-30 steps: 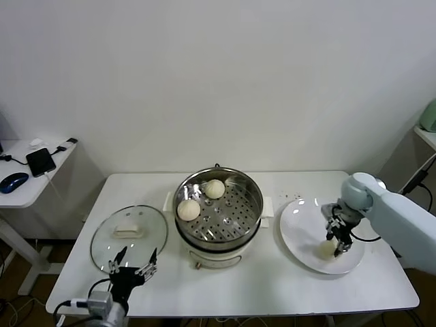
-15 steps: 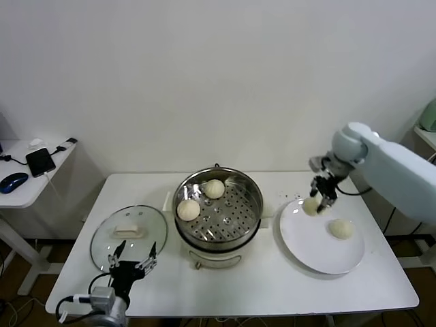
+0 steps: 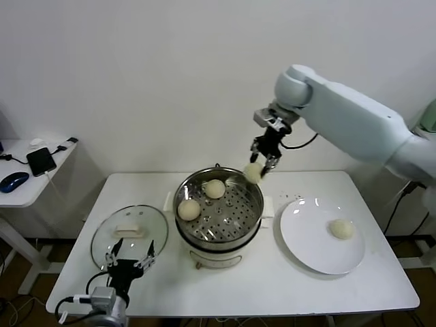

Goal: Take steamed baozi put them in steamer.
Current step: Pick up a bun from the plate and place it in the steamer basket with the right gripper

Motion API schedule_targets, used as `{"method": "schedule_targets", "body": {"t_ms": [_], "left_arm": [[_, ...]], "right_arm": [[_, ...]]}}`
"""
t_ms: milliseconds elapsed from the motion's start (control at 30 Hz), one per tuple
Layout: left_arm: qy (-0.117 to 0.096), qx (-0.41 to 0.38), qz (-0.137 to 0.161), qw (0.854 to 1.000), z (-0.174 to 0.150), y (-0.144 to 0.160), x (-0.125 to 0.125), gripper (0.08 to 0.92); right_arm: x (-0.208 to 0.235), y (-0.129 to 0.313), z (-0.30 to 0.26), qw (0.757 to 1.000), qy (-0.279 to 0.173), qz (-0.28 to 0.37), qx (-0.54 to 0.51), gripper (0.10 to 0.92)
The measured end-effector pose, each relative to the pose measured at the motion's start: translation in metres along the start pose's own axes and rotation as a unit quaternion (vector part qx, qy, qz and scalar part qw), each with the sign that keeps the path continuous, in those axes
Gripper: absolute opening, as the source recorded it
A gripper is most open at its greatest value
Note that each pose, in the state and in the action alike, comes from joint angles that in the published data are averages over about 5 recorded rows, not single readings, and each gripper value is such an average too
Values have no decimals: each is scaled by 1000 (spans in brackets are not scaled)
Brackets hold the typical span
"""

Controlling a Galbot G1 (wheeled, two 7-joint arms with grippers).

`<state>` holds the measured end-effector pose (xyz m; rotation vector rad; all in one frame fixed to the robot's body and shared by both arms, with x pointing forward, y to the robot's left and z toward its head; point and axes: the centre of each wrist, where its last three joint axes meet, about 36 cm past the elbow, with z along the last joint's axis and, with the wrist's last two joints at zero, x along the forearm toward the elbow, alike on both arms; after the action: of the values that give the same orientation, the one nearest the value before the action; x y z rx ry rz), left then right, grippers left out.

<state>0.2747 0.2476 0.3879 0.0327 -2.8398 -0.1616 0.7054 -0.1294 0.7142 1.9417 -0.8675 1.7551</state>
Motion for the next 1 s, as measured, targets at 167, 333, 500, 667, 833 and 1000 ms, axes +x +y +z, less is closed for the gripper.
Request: {"method": "schedule_targets", "body": {"t_ms": [167, 333, 500, 667, 833, 1000], "left_arm": [[-6, 0, 3, 1000, -3, -3, 0, 823], [-8, -1, 2, 1000, -4, -3, 2, 823], [-8, -1, 0, 1000, -4, -2, 3, 823], [-9, -1, 1, 1000, -4, -3, 3, 823], [-10, -1, 1, 1000, -5, -3, 4, 823], [-10, -1, 0, 1000, -6, -3, 4, 823]], "right_arm": [[-31, -15, -42, 992, 9, -13, 125, 514], [-61, -22, -76, 972, 16, -21, 233, 512], [-89, -20, -102, 948, 15, -32, 317, 516], [-110, -20, -121, 927, 17, -39, 373, 518], [-126, -21, -132, 913, 21, -46, 405, 517], [-136, -21, -138, 905, 22, -51, 421, 516]]}}
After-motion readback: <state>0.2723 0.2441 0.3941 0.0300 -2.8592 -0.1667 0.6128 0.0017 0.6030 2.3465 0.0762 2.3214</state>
